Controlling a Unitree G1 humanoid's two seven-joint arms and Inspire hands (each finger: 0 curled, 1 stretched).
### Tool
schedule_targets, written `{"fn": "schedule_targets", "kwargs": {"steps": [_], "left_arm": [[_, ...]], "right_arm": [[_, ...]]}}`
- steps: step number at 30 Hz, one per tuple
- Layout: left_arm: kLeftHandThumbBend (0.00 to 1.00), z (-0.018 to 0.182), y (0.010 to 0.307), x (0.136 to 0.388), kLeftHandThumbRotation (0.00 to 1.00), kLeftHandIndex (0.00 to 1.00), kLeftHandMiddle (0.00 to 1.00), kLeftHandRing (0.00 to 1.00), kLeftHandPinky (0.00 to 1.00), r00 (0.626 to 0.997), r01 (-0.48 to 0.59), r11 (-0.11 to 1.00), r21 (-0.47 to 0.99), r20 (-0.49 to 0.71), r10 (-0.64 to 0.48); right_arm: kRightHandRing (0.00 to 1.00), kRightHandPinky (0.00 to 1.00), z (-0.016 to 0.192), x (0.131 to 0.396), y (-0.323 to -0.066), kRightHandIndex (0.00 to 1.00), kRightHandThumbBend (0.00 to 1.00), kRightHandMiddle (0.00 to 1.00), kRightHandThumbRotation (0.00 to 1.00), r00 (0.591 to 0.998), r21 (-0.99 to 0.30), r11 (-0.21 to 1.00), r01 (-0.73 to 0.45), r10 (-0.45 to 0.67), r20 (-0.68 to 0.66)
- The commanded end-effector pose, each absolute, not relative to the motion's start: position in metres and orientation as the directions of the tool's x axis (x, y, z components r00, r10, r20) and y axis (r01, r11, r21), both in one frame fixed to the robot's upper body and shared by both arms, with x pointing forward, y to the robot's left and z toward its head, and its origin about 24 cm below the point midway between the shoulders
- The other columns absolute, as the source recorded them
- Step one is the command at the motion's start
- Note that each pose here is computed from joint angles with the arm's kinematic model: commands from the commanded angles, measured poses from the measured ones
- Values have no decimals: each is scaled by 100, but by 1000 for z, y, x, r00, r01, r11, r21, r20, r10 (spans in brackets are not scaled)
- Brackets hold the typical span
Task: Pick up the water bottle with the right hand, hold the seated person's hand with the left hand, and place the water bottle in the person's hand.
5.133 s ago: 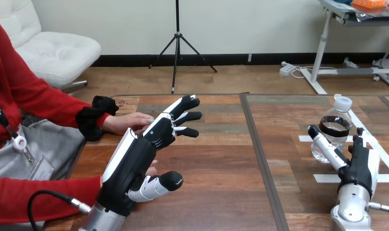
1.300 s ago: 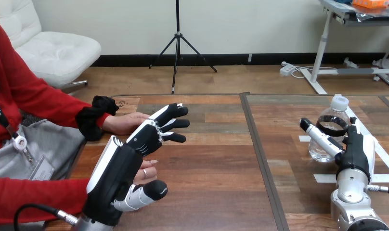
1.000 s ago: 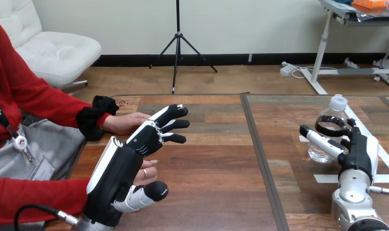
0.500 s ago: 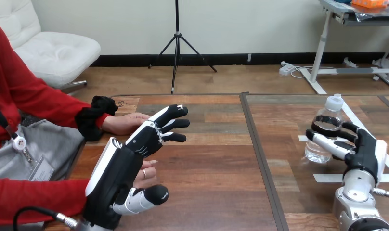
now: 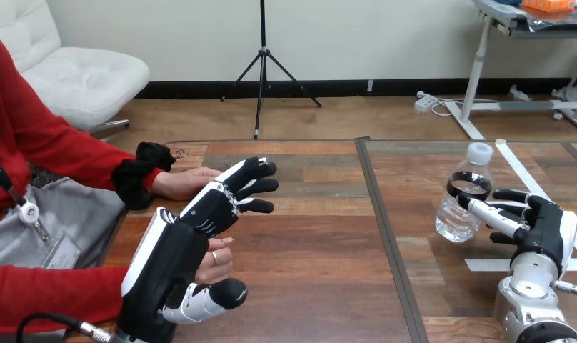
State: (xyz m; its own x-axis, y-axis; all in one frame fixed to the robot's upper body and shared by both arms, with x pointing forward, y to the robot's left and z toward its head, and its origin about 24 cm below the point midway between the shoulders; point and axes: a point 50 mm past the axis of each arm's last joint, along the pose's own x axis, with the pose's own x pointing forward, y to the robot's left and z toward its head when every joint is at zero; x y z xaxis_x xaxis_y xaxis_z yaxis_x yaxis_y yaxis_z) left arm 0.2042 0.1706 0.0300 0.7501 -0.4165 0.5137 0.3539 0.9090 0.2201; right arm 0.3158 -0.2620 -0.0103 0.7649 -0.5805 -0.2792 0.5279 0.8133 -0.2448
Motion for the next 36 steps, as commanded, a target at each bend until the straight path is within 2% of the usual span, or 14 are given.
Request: {"fn": "schedule_targets", "kwargs": {"steps": [1, 19, 31, 36], "left_arm": [[99, 44, 166, 211, 79, 86, 86, 81, 71, 694, 358, 908, 218, 588, -415], [97, 43, 163, 212, 76, 85, 85, 81, 70, 679, 375, 906, 196, 607, -413], [99, 43, 159, 215, 77, 85, 86, 82, 72, 676, 381, 903, 199, 607, -418], [99, 43, 157, 216, 78, 85, 86, 82, 73, 677, 385, 902, 197, 604, -420]], "right_arm": [[38, 35, 22, 343, -254, 31, 88, 38, 0, 804, -176, 829, 531, -559, -202], [39, 37, 19, 342, -251, 29, 82, 37, 0, 821, -130, 849, 512, -528, -217], [40, 37, 18, 343, -245, 29, 84, 38, 0, 861, -63, 883, 464, -467, -203], [40, 36, 19, 343, -242, 30, 85, 38, 0, 874, -89, 892, 444, -453, -179]]}}
